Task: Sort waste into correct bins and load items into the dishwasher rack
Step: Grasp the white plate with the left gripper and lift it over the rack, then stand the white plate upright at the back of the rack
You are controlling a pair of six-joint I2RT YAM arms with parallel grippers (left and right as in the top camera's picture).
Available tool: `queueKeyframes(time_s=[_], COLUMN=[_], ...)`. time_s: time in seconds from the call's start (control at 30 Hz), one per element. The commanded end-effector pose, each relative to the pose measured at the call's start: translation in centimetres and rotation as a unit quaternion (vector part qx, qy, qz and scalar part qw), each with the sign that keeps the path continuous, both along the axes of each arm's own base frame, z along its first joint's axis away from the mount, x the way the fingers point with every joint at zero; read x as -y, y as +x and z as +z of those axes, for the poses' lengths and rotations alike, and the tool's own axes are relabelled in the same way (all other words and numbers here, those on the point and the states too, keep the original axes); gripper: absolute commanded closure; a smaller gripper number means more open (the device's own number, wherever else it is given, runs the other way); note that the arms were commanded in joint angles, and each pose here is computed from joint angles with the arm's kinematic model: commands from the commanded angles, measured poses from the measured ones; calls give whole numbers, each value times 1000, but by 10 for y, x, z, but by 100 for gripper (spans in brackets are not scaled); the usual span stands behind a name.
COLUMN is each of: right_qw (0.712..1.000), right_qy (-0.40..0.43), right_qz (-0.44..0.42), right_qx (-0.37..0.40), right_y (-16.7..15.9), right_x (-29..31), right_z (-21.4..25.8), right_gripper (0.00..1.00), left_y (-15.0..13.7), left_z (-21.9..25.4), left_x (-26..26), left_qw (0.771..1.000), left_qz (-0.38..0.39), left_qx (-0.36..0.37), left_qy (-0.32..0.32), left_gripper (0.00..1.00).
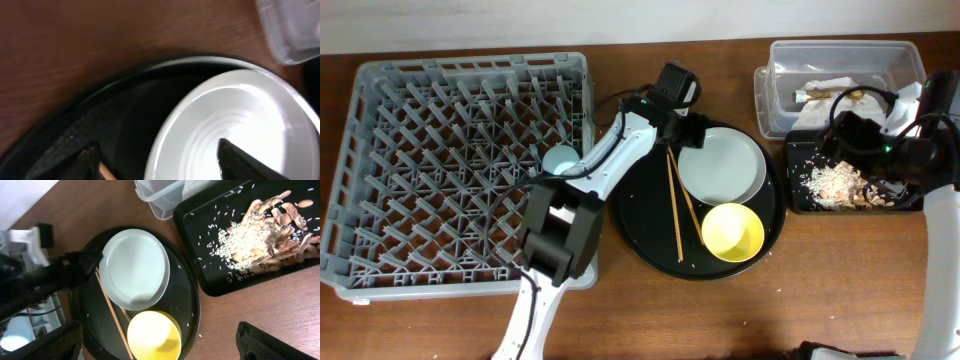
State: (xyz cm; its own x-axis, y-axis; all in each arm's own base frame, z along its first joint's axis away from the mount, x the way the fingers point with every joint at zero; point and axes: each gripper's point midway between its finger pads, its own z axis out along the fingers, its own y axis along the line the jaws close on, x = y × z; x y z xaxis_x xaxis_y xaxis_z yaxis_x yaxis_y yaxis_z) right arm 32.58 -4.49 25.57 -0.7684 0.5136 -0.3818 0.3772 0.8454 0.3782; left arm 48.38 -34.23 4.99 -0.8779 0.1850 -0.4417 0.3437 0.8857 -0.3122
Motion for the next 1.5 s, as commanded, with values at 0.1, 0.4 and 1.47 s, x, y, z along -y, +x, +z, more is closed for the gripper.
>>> queueKeyframes(time_s=[0.1, 0.4, 1.47], right_qw=[1000, 1000, 1000], right_qy=[-8, -8, -9], right_qz=[-1, -1, -1], right_qx=[-3, -3, 1], right_y=[0, 0, 1], right_x=[3, 3, 3], right_z=[0, 0, 1], right_gripper=[1, 2, 2], left_y=[-10, -17, 14], left_z=[-42, -35, 236], left_x=[8, 15, -407], left_qw=[999, 999, 754], left_qz=[-5, -14, 353], left_qx=[-23, -27, 221], left_qy=[25, 28, 508], left_gripper=[68, 99, 99])
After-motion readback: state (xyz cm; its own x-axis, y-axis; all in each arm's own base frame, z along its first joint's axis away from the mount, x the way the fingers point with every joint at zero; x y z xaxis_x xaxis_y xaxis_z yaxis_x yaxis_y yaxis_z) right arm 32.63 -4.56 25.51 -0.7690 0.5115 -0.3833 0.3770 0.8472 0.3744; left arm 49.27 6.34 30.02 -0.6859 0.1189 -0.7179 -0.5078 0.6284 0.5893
